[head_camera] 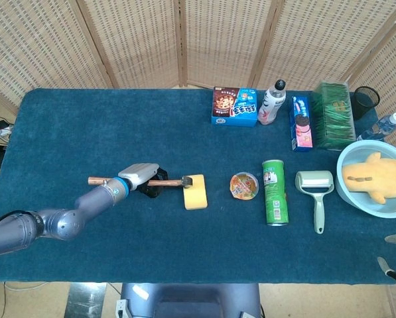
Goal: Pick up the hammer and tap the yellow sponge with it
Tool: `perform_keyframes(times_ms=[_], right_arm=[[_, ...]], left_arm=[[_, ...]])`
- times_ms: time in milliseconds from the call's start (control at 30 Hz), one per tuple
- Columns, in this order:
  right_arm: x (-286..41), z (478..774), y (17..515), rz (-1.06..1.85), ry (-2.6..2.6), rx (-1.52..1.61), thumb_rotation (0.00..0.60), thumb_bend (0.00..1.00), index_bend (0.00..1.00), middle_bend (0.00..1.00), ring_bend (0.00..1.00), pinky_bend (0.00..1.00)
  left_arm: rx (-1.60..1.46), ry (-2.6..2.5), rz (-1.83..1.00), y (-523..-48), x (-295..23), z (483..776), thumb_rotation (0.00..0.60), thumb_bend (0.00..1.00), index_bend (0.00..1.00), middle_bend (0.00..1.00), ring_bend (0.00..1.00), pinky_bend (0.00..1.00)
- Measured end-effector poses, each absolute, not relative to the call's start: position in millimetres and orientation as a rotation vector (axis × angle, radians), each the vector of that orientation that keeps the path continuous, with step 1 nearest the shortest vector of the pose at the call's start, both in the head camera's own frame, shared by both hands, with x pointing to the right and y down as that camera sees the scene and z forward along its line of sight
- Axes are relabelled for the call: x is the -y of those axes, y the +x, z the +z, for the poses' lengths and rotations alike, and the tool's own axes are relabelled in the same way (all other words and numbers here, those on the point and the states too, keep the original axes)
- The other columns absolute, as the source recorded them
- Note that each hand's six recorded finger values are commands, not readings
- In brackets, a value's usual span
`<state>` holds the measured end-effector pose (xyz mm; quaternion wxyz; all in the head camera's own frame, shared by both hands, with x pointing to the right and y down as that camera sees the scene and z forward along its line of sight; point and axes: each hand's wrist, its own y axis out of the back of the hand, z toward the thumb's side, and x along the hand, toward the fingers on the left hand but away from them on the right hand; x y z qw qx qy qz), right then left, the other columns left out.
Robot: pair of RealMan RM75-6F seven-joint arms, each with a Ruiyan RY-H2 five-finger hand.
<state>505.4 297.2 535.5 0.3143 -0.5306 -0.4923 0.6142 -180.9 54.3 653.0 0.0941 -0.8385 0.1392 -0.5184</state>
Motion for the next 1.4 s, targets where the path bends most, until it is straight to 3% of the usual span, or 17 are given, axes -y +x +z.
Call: perform_keyframes(times_ms=[267,633,1000,1400], right_arm=[[-299.1,534.7,508.9,1.626,-1.388,1.306,0.6,0.25,0.41,0.44,0.47,0.41],[-302.4,535.3,512.8,1.635,-1.384,1.317,0.6,0.25,0.41,0.44,0.47,0.41],[-305.1,532.4,513.4,1.632,-1.373,1.329,0.6,0.25,0.41,0.44,0.47,0.4],[-300.9,534.5,510.1,1.622,-1.378,1.323,0.6,0.25,0.41,0.44,0.48,0.4]], left_arm=[[-0.449,-2.526,-1.539,-176.8,-56.7,654.8,0.6,0.63,0.64,0.74,0.7,0.79],[-0.353,-2.518,-1.653,-171.1,-70.6,682.8,0.6,0.63,0.64,0.74,0.7,0.79],[-0.69,-2.552,-1.451,-165.2,-47.8,653.3,0.6,0.63,0.64,0.74,0.7,0.79],[-0.974,-2.728,-1.245,-186.8,-59.9,639.0,0.6,0.62,0.64,0.74,0.7,0.79]])
